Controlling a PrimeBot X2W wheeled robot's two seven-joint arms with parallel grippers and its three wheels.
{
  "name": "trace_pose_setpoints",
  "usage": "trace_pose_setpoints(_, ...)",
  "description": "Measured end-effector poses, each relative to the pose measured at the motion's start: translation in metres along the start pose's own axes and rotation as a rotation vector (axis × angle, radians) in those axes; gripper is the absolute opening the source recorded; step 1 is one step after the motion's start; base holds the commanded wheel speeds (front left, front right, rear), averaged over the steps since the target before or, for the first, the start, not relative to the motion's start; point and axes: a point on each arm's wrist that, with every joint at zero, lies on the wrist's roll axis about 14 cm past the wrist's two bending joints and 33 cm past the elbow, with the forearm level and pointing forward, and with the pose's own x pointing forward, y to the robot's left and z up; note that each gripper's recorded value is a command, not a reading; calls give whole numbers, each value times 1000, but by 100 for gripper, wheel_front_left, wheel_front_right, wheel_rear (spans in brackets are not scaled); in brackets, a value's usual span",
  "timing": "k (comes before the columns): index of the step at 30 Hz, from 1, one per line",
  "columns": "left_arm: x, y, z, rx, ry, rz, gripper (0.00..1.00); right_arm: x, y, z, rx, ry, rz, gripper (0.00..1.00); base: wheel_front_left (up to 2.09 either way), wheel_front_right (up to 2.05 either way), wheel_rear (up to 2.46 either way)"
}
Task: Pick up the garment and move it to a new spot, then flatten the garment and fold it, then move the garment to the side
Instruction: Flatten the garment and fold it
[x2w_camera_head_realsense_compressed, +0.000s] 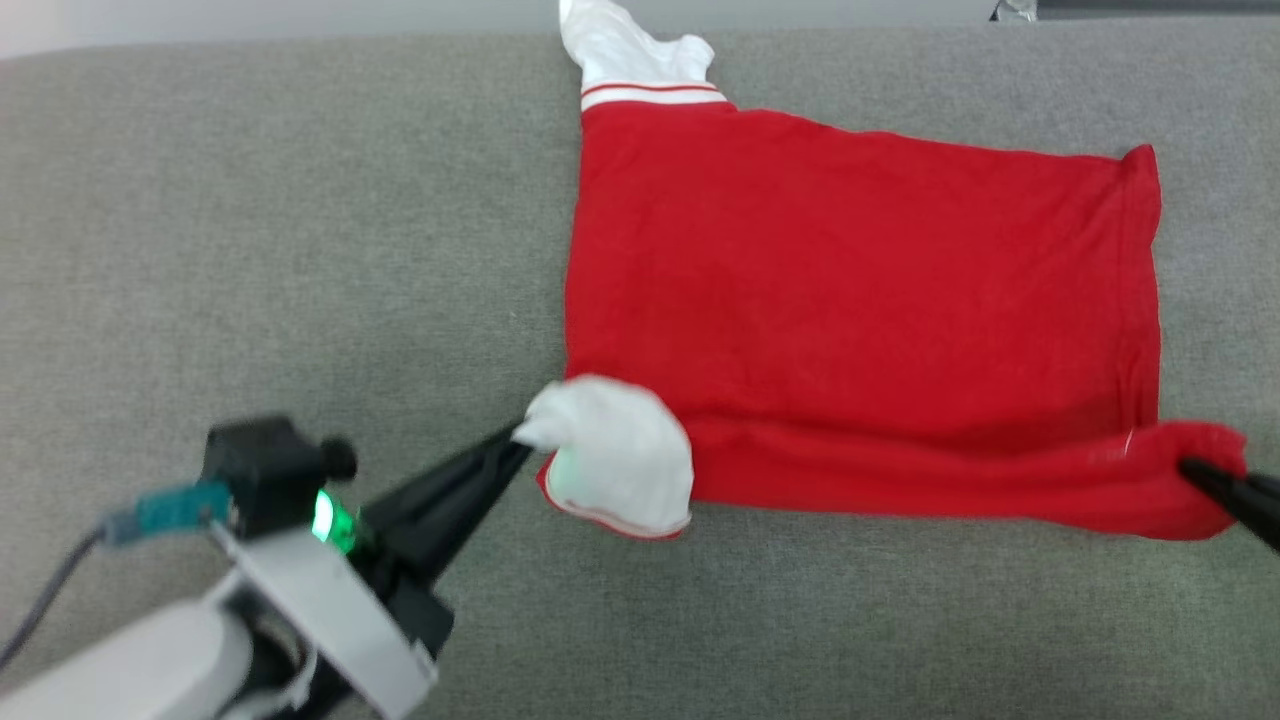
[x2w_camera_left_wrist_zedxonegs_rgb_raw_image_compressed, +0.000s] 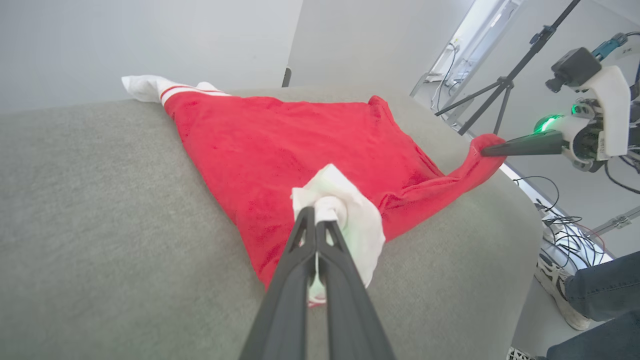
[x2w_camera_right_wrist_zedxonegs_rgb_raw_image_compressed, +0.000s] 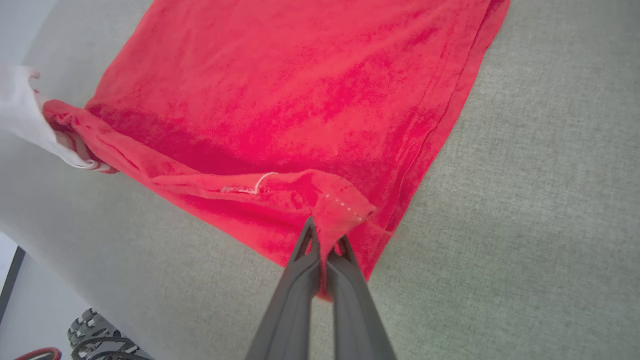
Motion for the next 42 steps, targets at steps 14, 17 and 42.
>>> trace_pose_setpoints(14,75,62,1,-41,-18,22,0,46,-39,11,92,-48,-87,0,0,0,0)
trace_pose_setpoints(17,84,72,-2,-41,-14,38,0,52,-42,6,101,-36,-92,0,0,0,0)
trace_pose_setpoints(42,102,105,-57,-50,199,101,31,72,-46,-11,98,-13,-94,1,0,0,0)
